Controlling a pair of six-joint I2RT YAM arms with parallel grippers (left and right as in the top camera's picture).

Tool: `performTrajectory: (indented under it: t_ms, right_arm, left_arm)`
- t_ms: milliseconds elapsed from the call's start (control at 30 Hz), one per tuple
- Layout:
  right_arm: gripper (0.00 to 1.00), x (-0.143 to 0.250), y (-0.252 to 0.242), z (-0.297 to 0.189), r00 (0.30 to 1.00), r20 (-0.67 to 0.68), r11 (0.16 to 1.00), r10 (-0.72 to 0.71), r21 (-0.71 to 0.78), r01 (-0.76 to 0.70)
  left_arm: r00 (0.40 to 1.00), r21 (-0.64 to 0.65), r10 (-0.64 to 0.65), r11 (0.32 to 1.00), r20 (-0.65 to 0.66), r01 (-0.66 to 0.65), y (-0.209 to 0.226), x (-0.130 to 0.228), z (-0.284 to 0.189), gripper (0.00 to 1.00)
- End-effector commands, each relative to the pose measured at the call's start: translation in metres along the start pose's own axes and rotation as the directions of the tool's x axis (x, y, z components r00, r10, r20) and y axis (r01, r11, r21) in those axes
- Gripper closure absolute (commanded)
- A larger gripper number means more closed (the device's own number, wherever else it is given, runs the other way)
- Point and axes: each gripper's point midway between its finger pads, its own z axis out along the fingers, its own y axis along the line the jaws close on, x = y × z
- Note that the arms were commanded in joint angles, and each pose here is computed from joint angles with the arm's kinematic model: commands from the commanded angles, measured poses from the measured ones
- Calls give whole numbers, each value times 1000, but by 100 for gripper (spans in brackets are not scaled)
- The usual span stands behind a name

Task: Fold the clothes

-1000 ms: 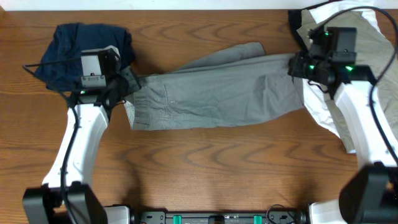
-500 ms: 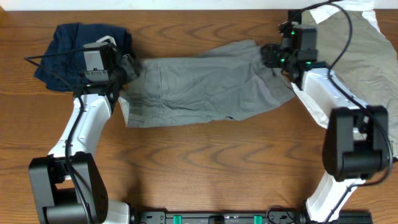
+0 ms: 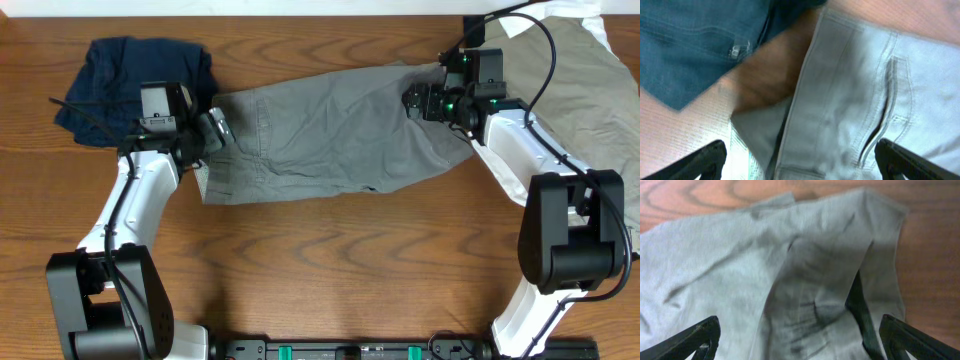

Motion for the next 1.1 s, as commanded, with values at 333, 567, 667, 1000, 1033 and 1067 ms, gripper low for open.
performTrajectory:
  t_ms: [333,567,667,1000,1033,1067]
  right_arm:
    - [12,14,28,-8,995,-65,996,-78,-44,75]
    - [21,23,28,-8,992,-101,997,-71,-42,67]
    - [23,28,28,-8,990,-121,997,-67,-39,63]
    - [25,30,27,-9,990,-129,997,-65,-37,61]
    - [26,30,27,-9,990,-129,998,-65,-34,61]
    - [29,30,26,-9,990,-128,998,-65,-29,62]
  left_arm:
    - [994,-43,25,999,-102,-29,10,23,16,14]
    - [978,-43,60,997,-198,-70,0,52,38,33]
    - [970,-44,77,995,-232,-89,-4,62,38,39]
    - [969,-57,58,996,-242,-74,0,60,14,74]
    - [971,-54,58,996,-232,-73,-1,57,8,77]
    - [974,-49,61,996,-218,-73,-3,54,3,81]
